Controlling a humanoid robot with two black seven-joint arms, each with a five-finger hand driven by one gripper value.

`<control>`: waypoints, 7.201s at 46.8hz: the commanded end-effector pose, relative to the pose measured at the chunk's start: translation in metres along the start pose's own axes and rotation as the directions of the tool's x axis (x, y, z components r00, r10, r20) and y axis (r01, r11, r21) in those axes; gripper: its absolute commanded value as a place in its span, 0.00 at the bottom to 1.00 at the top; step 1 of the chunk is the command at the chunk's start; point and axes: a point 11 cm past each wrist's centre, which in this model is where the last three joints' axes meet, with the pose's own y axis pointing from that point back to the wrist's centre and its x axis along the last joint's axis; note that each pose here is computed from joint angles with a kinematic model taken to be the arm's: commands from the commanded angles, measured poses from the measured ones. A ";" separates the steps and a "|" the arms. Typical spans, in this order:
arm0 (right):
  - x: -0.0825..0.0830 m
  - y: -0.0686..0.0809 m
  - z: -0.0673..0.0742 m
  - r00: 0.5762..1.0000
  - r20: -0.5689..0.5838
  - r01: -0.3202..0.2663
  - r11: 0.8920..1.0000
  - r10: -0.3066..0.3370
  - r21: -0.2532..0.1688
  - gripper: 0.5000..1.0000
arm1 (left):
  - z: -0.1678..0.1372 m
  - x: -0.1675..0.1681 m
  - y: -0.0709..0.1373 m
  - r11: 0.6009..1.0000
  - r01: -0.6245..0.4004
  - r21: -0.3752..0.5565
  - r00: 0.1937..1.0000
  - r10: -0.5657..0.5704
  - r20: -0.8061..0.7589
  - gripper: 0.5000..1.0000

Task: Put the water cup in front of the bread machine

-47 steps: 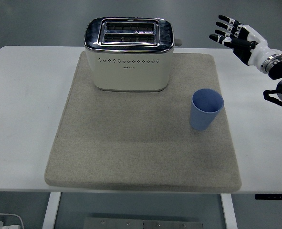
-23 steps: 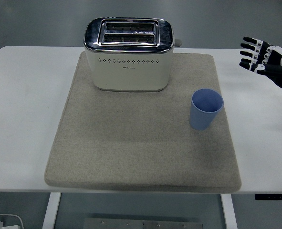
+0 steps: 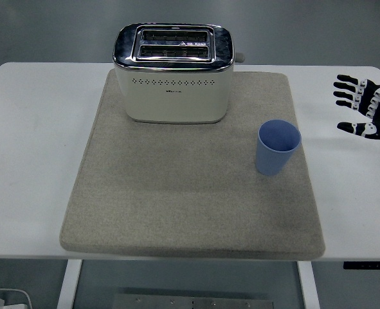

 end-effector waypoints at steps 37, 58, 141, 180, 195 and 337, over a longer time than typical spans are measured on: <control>-0.055 -0.009 0.045 0.997 -0.077 0.007 1.000 -0.007 -0.008 0.89 | 0.001 0.000 0.000 1.000 0.000 -0.001 1.000 0.000 0.000 1.00; -0.073 -0.027 0.055 1.000 -0.026 -0.010 1.000 0.010 0.019 0.89 | 0.000 0.000 0.000 1.000 0.000 0.000 1.000 0.000 0.000 1.00; -0.111 -0.045 0.075 0.995 0.097 -0.024 0.999 0.020 0.046 0.89 | 0.001 0.000 0.000 1.000 0.000 -0.001 1.000 0.000 0.000 1.00; -0.120 -0.053 0.073 0.993 0.113 -0.034 0.997 0.026 0.064 0.88 | 0.000 0.000 0.000 1.000 0.000 0.000 1.000 0.000 0.000 1.00; -0.120 -0.054 0.072 0.994 0.107 -0.042 0.997 0.035 0.067 0.86 | 0.000 0.000 0.000 1.000 0.000 0.000 1.000 0.000 0.000 1.00; -0.180 -0.134 0.008 0.996 0.064 -0.068 0.974 0.055 0.217 0.00 | 0.000 0.000 0.000 1.000 0.000 0.000 1.000 0.000 0.000 1.00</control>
